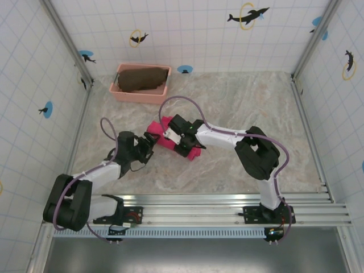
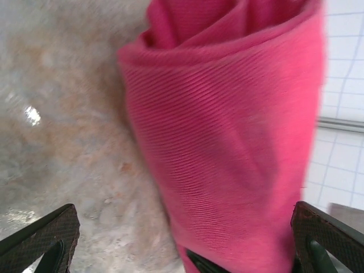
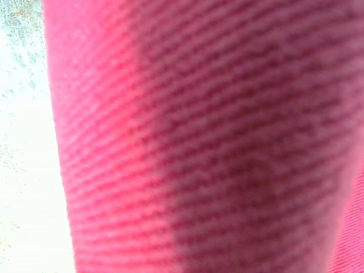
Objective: Roll up the long pants
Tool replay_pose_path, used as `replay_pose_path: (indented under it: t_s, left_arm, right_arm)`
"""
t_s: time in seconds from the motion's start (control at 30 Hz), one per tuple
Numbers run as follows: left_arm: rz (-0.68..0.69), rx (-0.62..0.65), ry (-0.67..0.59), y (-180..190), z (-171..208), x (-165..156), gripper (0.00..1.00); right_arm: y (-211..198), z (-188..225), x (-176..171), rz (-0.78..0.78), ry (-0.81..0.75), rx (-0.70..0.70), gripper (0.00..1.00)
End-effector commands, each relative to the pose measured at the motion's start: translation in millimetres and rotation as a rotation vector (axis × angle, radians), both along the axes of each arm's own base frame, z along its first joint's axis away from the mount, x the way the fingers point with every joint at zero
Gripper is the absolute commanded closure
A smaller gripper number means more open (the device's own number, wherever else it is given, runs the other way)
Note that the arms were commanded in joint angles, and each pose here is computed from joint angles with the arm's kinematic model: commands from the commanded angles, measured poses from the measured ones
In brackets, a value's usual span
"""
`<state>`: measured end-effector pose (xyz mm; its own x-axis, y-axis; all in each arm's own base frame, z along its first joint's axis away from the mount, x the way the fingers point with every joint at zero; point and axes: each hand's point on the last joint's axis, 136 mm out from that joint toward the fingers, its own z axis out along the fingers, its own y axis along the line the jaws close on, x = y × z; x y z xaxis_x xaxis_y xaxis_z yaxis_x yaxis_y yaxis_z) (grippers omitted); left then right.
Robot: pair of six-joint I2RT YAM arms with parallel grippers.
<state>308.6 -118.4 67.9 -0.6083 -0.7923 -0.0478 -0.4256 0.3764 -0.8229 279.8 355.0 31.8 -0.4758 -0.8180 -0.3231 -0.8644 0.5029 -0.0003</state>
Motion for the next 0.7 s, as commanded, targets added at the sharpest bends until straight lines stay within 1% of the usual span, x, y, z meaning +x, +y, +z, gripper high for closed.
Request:
replay_pose_path:
  t_s: [0.0,0.17,0.3,0.47,0.6,0.67]
  left_arm:
    - [0.039,-0.011,-0.057,-2,2,13,0.02]
    - [0.035,0.002,-0.112,-14,2,32,0.02]
    - [0.042,-0.015,-0.148,-22,2,43,0.03]
    - [0.051,-0.032,-0.177,-26,4,49,0.02]
    - [0.049,-0.019,-0.184,-26,7,51,0.03]
    - [0.046,-0.030,-0.211,-28,13,55,0.03]
  right_arm:
    - [-38,-81,-71,0.007,0.330,-0.179,1.00]
    - [-30,-81,-81,0.038,0.336,-0.182,1.00]
    - [-24,-82,-88,0.054,0.340,-0.185,1.00]
    - [-20,-82,-92,0.062,0.344,-0.184,1.00]
    - [-14,-80,-92,0.068,0.348,-0.168,1.00]
    - [-11,-80,-91,0.072,0.350,-0.163,1.00]
